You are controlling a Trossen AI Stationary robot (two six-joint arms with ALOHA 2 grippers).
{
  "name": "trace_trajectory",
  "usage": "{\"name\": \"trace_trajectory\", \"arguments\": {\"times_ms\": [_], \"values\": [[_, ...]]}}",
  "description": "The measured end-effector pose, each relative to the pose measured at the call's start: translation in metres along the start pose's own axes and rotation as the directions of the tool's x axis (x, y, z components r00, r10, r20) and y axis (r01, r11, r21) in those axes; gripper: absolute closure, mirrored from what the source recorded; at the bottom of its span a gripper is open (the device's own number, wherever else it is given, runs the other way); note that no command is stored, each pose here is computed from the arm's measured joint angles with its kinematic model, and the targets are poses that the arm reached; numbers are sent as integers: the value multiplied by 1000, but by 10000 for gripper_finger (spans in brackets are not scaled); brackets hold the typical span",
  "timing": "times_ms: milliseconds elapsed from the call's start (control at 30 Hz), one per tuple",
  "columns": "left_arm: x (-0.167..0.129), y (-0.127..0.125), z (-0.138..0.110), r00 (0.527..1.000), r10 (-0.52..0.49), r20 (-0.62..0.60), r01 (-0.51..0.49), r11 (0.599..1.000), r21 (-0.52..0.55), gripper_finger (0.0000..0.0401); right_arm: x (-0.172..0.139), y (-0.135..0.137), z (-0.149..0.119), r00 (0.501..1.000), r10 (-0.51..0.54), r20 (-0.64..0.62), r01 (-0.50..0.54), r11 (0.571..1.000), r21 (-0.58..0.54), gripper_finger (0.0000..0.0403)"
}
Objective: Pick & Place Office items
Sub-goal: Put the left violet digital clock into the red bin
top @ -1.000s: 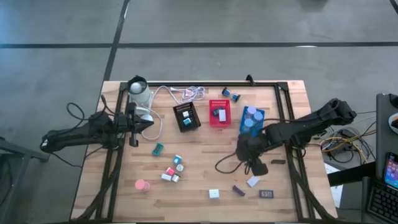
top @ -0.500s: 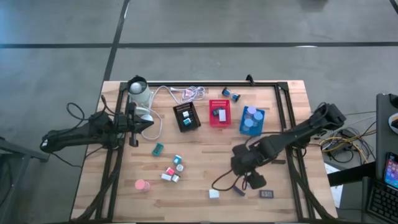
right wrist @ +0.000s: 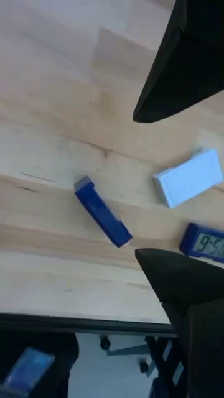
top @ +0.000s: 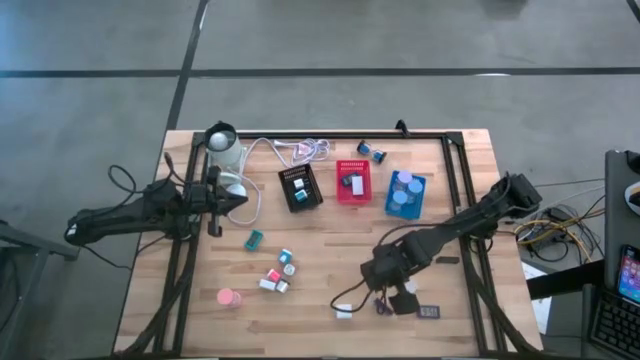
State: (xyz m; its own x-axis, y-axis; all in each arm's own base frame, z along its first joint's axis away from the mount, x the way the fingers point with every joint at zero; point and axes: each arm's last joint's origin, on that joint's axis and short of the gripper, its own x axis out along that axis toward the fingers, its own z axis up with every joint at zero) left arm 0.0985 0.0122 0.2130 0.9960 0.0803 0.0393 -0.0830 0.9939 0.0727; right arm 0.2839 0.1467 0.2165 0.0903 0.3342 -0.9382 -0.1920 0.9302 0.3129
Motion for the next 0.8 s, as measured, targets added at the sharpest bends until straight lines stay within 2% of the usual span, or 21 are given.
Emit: {"name": "trace_trajectory", "arguments": {"times_ms": [200,333,433,567,800], "values": [[0,0,-1,1000,-6,-11,6,1000,-3,389,11,18,-5,1000,-17,-15,17,999,-31,47],[0,0,-1,1000,-5,-11,5,1000,25,389,9,31,-1,996,-86,34,90,987,-132,51],[0,0,0,1000,-4,-4,4,999,52,389,3,45,6,985,-140,103,163,950,-266,57],[0,0,2,1000,1,26,-2,998,58,389,1,58,14,979,-154,133,197,885,-423,64],[0,0,2,1000,1,25,-2,999,48,389,15,58,23,981,-174,90,196,875,-442,65]]}}
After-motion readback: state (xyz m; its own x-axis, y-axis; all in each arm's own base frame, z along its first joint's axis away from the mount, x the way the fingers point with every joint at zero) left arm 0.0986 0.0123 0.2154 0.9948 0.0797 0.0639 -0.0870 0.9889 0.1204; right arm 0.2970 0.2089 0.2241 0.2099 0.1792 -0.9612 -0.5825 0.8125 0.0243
